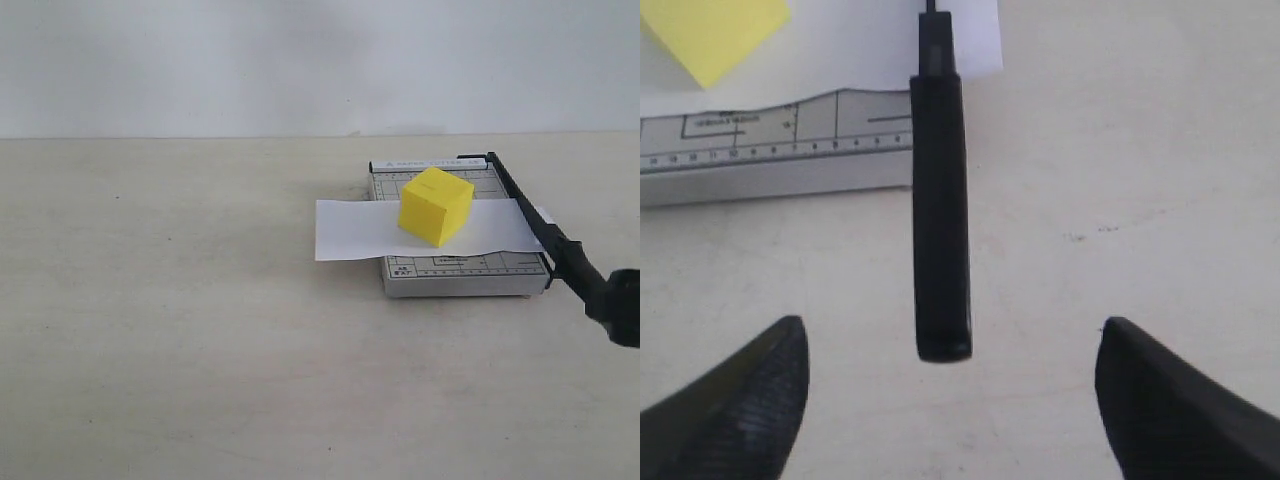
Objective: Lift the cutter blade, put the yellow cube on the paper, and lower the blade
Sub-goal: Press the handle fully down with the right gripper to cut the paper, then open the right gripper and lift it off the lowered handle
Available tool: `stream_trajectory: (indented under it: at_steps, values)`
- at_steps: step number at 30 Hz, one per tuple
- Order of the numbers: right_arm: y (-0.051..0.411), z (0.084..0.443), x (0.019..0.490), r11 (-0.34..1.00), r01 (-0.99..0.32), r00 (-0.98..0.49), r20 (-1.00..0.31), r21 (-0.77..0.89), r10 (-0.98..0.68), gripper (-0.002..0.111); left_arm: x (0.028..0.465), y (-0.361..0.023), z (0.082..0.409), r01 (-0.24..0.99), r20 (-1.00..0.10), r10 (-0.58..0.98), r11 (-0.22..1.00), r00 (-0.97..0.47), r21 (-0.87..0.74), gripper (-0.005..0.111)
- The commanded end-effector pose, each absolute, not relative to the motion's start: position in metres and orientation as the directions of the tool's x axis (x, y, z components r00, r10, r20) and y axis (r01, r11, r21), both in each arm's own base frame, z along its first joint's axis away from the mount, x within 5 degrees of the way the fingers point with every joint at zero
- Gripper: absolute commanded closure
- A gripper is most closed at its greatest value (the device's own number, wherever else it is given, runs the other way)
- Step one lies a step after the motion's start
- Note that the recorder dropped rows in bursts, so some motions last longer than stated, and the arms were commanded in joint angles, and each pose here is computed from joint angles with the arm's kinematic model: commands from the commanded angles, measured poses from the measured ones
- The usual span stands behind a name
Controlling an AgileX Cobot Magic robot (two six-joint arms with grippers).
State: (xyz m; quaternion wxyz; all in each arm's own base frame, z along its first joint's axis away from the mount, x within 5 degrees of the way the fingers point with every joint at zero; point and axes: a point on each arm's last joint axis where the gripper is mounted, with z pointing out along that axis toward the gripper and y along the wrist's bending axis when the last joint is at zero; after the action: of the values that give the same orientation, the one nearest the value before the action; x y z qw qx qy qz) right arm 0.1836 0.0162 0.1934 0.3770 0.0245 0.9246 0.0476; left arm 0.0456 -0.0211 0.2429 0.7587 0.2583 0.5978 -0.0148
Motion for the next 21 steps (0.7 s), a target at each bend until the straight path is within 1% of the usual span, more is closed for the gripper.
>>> stream_trajectory:
  at_steps: [1,4,10,14,21]
  values:
    - [0.018,0.208,0.197,0.994,0.004,-0.726,-0.683,0.108,0.077,0.035,0.046,-0.021,0.241,0.332,-0.917,0.284,0.867,0.280,0.370,0.102]
    - [0.018,0.205,0.205,0.994,0.007,-0.744,-0.664,0.106,0.076,0.035,0.046,-0.021,0.241,0.332,-0.917,0.284,0.867,0.280,0.370,0.102]
    - [0.019,0.181,0.216,0.996,0.003,-0.808,-0.587,0.084,0.052,0.035,0.046,-0.021,0.241,0.332,-0.917,0.284,0.867,0.280,0.370,0.102]
    - [0.019,0.175,0.222,0.997,-0.001,-0.802,-0.596,0.078,0.046,0.035,0.046,-0.021,0.241,0.332,-0.917,0.284,0.867,0.280,0.370,0.102]
    - [0.020,0.185,0.230,0.997,-0.005,-0.775,-0.631,0.079,0.046,0.035,0.046,-0.021,0.240,0.335,-0.918,0.285,0.866,0.277,0.371,0.102]
